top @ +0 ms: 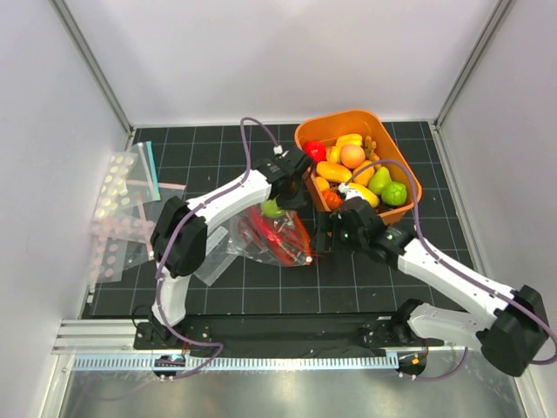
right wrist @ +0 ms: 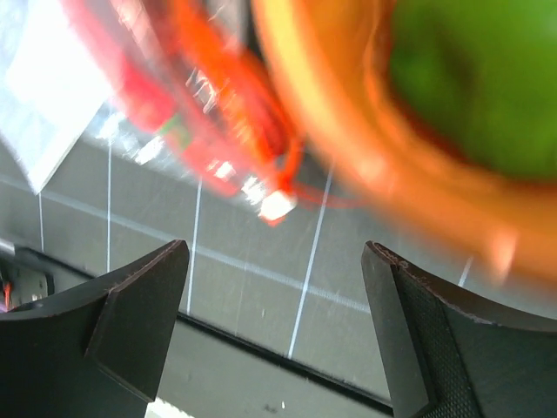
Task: Place the food in the zip-top bag and seal the zipper
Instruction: Move the bin to the center of the board.
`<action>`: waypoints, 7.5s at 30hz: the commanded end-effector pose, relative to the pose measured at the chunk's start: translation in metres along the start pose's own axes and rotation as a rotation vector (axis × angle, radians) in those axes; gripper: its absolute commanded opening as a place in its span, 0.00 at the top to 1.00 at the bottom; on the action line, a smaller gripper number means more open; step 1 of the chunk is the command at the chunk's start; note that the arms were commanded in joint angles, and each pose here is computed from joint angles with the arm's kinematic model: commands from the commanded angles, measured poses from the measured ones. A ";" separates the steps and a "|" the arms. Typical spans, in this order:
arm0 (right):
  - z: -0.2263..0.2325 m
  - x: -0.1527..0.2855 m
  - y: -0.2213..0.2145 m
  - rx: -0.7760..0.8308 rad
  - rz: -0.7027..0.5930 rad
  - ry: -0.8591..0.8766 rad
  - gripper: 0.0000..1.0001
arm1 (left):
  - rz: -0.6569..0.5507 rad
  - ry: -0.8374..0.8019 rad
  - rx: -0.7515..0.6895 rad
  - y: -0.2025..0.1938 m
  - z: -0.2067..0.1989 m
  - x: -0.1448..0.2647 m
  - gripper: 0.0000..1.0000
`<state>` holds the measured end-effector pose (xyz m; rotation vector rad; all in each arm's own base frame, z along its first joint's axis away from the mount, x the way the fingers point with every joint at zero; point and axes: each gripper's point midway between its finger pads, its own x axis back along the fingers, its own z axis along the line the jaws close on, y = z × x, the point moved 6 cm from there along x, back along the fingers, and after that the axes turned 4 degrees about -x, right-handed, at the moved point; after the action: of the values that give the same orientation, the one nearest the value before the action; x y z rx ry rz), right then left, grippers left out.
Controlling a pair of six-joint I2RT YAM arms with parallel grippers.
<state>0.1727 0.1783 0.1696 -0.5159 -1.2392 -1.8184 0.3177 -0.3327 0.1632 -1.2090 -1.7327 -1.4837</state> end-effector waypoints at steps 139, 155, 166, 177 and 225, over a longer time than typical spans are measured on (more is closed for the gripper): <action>0.114 -0.058 0.028 -0.690 0.313 0.316 0.99 | -0.585 -0.478 -0.780 -0.124 0.088 0.087 0.50; 0.115 -0.050 0.030 -0.712 0.303 0.323 0.99 | -0.576 -0.428 -0.776 -0.120 0.085 0.068 0.79; 0.110 -0.051 0.027 -0.701 0.303 0.298 0.99 | -0.586 -0.410 -0.770 -0.115 0.083 0.069 1.00; 0.103 -0.058 0.033 -0.648 0.268 0.243 0.99 | -0.589 -0.493 -0.770 -0.133 0.081 0.091 1.00; 0.105 -0.036 0.036 -0.708 0.328 0.254 0.99 | -0.728 -0.342 -0.800 -0.089 0.052 0.075 1.00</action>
<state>0.2145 0.2747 0.1843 -0.8779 -0.3183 -1.9641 0.2025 -0.2486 0.1374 -1.4327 -1.7526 -2.7079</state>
